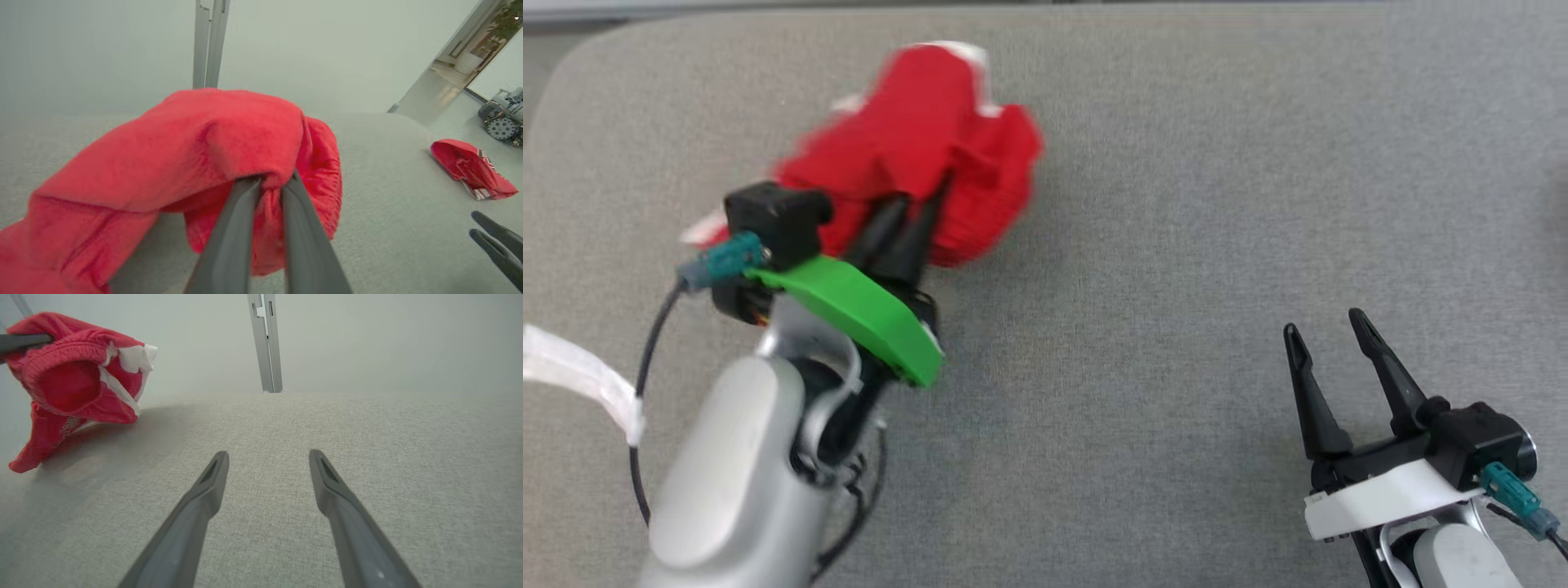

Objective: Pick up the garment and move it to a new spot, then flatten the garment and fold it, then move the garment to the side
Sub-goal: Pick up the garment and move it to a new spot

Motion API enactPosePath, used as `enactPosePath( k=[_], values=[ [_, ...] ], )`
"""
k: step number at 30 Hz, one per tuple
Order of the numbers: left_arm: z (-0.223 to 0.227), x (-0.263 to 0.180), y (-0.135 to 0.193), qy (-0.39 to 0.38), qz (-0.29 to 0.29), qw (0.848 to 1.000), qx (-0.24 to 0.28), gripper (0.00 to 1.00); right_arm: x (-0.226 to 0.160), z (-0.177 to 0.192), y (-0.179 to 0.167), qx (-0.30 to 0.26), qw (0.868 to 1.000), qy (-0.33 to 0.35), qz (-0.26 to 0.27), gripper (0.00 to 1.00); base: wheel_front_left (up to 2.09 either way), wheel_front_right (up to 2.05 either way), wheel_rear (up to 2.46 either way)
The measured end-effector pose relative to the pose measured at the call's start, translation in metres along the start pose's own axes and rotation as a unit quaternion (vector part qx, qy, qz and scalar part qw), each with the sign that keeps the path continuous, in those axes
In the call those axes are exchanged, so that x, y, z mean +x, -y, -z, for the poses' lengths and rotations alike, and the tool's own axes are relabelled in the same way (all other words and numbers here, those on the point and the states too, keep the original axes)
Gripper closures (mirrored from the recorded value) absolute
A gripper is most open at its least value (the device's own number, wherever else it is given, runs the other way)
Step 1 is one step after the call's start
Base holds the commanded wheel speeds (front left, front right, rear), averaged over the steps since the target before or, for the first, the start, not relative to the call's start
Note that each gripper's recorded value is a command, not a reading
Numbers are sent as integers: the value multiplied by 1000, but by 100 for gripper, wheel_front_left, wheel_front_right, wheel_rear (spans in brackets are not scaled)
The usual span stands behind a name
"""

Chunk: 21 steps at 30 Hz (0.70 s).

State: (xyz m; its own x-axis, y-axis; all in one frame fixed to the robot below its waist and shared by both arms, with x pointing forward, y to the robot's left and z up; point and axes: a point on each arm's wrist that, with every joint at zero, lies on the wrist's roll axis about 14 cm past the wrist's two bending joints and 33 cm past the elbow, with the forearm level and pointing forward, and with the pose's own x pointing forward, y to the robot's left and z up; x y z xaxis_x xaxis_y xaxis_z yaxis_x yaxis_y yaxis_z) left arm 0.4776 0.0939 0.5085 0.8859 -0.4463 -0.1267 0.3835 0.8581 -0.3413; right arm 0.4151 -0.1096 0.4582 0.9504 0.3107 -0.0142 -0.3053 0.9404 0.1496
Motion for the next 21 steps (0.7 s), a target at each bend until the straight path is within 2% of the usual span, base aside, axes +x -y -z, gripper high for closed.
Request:
enactPosePath(
  k=[2,5,8,11,13,15,18,19,21],
  values=[
    [-19,-12,41,20,48,999,-4,100,-5,-8,0,-2,1000,10,4,0,0,0,0],
    [-38,-30,107,38,128,990,-38,100,-12,-20,2,-5,1000,24,14,0,0,0,0],
    [-49,-47,164,41,209,972,-96,100,-22,-26,13,-10,999,31,36,0,0,0,0],
    [-51,-58,200,21,267,944,-194,100,-31,-33,24,-12,997,40,59,0,0,0,0],
    [-48,-53,200,9,263,935,-236,100,-38,-35,31,-14,996,42,74,0,0,0,0],
    [-30,-41,189,-22,233,926,-296,100,-45,-37,40,-15,995,43,92,0,0,0,0],
    [11,-12,146,-60,134,933,-327,100,-57,-35,51,-13,992,39,118,0,0,0,0],
    [36,-3,126,-88,89,926,-357,100,-61,-34,55,-12,991,36,128,0,0,0,0],
    [75,4,92,-122,16,921,-369,100,-68,-31,60,-11,989,31,141,0,0,0,0]
  ],
)
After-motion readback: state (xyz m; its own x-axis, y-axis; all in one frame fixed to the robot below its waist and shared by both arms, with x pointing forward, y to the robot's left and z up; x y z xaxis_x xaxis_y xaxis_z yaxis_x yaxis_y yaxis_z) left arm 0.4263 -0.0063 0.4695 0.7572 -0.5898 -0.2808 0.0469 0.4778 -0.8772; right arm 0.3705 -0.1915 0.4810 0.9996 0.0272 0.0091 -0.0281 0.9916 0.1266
